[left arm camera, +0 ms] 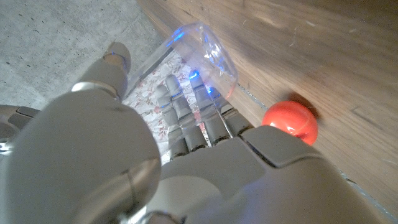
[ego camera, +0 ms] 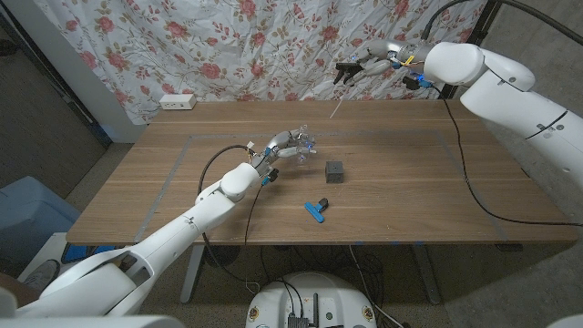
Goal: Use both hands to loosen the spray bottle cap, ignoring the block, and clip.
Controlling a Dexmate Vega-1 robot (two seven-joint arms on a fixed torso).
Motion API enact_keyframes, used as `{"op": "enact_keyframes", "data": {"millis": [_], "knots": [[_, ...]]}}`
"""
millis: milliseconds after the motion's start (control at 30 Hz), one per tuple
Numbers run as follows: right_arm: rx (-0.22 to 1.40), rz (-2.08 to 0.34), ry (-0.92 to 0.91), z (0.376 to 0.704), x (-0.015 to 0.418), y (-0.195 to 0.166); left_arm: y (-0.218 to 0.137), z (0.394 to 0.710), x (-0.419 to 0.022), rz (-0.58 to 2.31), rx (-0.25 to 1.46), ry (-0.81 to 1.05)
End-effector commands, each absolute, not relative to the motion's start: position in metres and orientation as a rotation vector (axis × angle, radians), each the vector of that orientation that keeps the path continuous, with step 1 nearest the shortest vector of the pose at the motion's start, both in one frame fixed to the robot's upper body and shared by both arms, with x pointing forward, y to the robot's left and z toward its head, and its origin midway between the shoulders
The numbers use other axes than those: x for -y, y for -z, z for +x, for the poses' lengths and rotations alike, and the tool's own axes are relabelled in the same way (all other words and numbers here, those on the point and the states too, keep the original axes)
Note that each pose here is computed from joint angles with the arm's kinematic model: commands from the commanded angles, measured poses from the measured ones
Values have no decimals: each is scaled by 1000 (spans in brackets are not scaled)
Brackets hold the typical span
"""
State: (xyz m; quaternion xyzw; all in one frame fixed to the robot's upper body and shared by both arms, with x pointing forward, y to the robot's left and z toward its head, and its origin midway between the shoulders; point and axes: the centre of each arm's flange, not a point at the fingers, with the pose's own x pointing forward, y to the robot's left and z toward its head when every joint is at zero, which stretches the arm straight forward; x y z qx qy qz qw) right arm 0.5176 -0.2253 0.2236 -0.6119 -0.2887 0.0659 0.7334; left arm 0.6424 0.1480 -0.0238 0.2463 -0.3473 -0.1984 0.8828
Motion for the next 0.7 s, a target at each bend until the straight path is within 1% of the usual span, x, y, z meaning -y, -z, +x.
{"op": "enact_keyframes", "data": {"millis": [33, 300, 700], "knots": [[601, -1338, -93, 523, 235, -216, 29, 640, -160, 458, 726, 411], [558, -1318, -68, 532, 242, -208, 33, 637, -168, 441, 724, 406], [535, -1287, -43, 539, 247, -197, 39, 634, -176, 412, 716, 403]]}}
